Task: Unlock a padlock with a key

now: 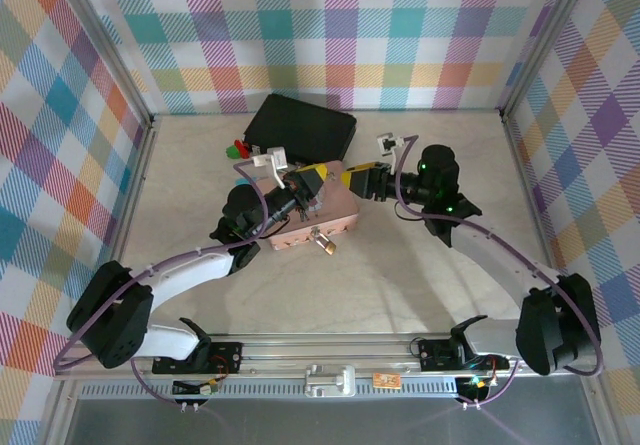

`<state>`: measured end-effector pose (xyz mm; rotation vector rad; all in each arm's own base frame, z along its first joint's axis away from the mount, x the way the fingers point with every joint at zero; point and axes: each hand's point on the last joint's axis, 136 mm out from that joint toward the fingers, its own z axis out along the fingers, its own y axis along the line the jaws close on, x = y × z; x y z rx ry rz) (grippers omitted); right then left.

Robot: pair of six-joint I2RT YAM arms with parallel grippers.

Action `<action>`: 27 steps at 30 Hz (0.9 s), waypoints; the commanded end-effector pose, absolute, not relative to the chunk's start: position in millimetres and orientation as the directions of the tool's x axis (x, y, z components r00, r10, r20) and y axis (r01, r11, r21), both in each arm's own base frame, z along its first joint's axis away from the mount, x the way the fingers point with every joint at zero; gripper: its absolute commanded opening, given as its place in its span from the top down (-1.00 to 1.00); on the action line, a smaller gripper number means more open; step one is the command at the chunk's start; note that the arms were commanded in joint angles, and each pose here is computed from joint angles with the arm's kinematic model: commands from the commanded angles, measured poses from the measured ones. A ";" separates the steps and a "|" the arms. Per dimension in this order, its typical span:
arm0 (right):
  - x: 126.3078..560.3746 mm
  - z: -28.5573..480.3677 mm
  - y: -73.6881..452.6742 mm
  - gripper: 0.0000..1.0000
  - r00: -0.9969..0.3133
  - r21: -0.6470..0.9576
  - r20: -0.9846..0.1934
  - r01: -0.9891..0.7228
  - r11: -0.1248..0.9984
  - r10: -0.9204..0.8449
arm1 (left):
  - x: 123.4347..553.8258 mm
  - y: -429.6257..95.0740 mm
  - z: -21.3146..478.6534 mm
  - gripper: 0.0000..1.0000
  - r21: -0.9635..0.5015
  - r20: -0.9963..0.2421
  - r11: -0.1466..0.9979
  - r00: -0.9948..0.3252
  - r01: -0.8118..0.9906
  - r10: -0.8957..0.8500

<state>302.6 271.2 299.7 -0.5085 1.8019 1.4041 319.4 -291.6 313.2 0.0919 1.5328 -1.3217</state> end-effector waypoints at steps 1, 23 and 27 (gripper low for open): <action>291.4 313.1 280.1 0.08 -0.623 0.641 -0.768 -0.747 0.177 0.149 | 307.3 -297.8 337.3 1.00 -0.622 -0.730 0.288 -0.406 0.728 -0.550; 289.9 308.3 288.8 0.46 -0.674 0.686 -0.726 -0.724 0.072 0.137 | 303.7 -294.1 342.3 1.00 -0.610 -0.734 0.289 -0.388 0.737 -0.558; 290.4 307.5 288.7 0.67 -0.674 0.687 -0.724 -0.722 0.076 0.143 | 303.8 -293.7 343.4 1.00 -0.609 -0.734 0.291 -0.386 0.738 -0.559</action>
